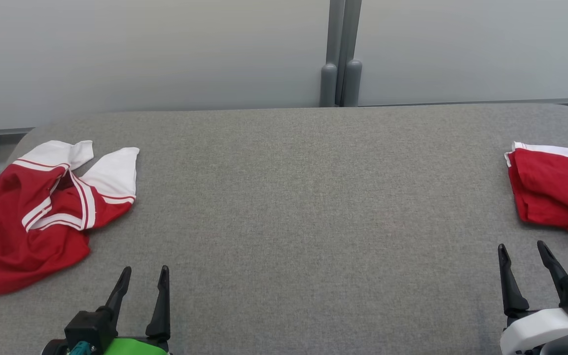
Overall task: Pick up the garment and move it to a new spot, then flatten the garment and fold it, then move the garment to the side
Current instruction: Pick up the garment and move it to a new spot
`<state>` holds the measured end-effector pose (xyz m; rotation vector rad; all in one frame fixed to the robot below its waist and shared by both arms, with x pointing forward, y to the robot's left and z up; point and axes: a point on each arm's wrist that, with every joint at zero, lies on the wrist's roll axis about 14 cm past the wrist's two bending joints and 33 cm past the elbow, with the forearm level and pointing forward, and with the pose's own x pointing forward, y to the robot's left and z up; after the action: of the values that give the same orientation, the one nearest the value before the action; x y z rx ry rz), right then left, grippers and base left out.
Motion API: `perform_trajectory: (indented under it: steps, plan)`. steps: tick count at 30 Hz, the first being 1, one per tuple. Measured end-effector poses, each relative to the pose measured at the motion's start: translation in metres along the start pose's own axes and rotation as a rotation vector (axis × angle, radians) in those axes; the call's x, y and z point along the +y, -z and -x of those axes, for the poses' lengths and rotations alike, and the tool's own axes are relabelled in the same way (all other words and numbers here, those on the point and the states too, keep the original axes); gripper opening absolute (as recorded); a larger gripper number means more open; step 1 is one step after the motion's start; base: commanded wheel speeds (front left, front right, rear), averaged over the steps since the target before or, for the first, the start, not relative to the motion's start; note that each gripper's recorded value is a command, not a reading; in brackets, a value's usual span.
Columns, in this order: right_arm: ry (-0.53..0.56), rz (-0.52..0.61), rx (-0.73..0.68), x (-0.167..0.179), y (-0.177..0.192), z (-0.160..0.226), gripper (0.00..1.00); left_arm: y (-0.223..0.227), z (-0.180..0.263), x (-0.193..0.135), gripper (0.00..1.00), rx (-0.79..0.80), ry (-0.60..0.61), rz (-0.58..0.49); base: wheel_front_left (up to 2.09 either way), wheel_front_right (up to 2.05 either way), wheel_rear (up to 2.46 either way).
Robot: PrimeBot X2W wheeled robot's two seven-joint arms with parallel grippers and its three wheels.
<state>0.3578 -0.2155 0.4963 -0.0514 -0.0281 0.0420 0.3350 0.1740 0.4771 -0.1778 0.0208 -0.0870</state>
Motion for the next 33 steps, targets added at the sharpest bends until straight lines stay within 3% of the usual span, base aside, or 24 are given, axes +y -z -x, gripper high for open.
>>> perform_trajectory:
  steps: [18,26,33]
  plan:
    - [-0.089,0.044,-0.043,0.019,-0.015,-0.020,1.00,-0.009,0.013,0.019,1.00,-0.038,-0.083,0.018,0.00,0.00,0.00]
    - [-0.286,0.023,-0.058,0.088,-0.019,-0.045,1.00,-0.017,0.049,0.056,1.00,-0.074,-0.230,0.016,0.00,0.00,0.00]
    - [-0.544,-0.002,-0.098,0.184,-0.034,-0.060,1.00,-0.030,0.111,0.108,1.00,-0.138,-0.466,0.014,0.00,0.00,0.00]
